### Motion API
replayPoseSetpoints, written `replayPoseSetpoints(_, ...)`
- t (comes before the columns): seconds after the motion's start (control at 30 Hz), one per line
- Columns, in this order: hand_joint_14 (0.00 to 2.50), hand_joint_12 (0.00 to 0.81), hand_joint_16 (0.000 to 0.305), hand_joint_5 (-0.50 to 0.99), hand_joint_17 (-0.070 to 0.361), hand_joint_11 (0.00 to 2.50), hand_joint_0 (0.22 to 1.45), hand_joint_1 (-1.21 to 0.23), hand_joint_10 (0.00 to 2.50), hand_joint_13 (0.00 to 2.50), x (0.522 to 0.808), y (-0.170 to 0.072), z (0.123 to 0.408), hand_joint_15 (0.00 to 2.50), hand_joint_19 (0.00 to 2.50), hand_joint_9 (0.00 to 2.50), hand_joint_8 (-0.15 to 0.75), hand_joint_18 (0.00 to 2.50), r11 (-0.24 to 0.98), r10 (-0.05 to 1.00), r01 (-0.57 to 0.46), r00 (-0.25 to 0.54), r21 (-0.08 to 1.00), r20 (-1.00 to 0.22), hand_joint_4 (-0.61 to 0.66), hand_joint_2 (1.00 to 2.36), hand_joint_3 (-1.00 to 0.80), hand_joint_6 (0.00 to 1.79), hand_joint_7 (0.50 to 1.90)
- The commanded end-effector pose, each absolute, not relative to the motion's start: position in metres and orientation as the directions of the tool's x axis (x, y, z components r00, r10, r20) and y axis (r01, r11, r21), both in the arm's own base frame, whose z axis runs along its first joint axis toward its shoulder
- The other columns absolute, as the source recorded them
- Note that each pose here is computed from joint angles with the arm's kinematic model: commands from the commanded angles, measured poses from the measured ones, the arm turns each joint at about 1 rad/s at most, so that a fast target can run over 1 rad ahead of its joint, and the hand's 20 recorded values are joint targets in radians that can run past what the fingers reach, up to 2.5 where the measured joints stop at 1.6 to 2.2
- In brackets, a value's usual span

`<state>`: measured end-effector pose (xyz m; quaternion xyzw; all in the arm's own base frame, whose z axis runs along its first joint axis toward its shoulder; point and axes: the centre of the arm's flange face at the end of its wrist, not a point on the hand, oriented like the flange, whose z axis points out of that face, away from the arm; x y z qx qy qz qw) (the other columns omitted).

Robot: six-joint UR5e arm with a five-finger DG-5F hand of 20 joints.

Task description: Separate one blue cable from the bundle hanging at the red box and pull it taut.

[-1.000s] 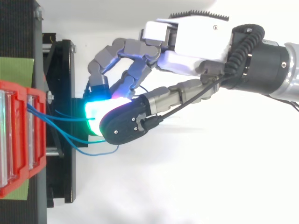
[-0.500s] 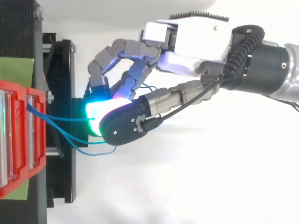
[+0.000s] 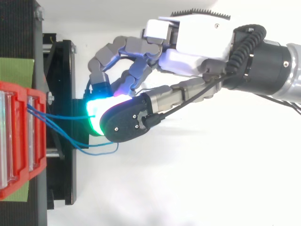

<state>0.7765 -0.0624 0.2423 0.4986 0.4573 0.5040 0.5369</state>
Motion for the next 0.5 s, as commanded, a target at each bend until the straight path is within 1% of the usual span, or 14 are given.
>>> replayPoseSetpoints(0.0,0.02,0.36,0.044,-0.19,0.1,1.22,0.77,-0.71,0.01,0.76,0.7766,-0.0622,0.2424,0.62,0.7,1.04,0.339,0.65,-0.021,0.997,-0.088,0.072,0.996,0.027,-0.08,1.02,-0.19,1.01,1.2)
replayPoseSetpoints(0.17,0.02,0.359,0.044,-0.19,0.099,1.21,0.77,-0.71,0.01,0.76,0.7765,-0.0612,0.2423,0.62,0.7,1.04,0.337,0.64,-0.027,0.997,-0.086,0.071,0.996,0.033,-0.08,1.02,-0.19,1.02,1.18)
replayPoseSetpoints(0.47,0.02,0.36,0.044,-0.19,0.099,1.22,0.77,-0.71,0.01,0.76,0.7744,-0.0612,0.2394,0.62,0.71,1.04,0.337,0.64,-0.021,0.997,-0.065,0.069,0.998,0.026,-0.07,1.02,-0.19,1.01,1.21)
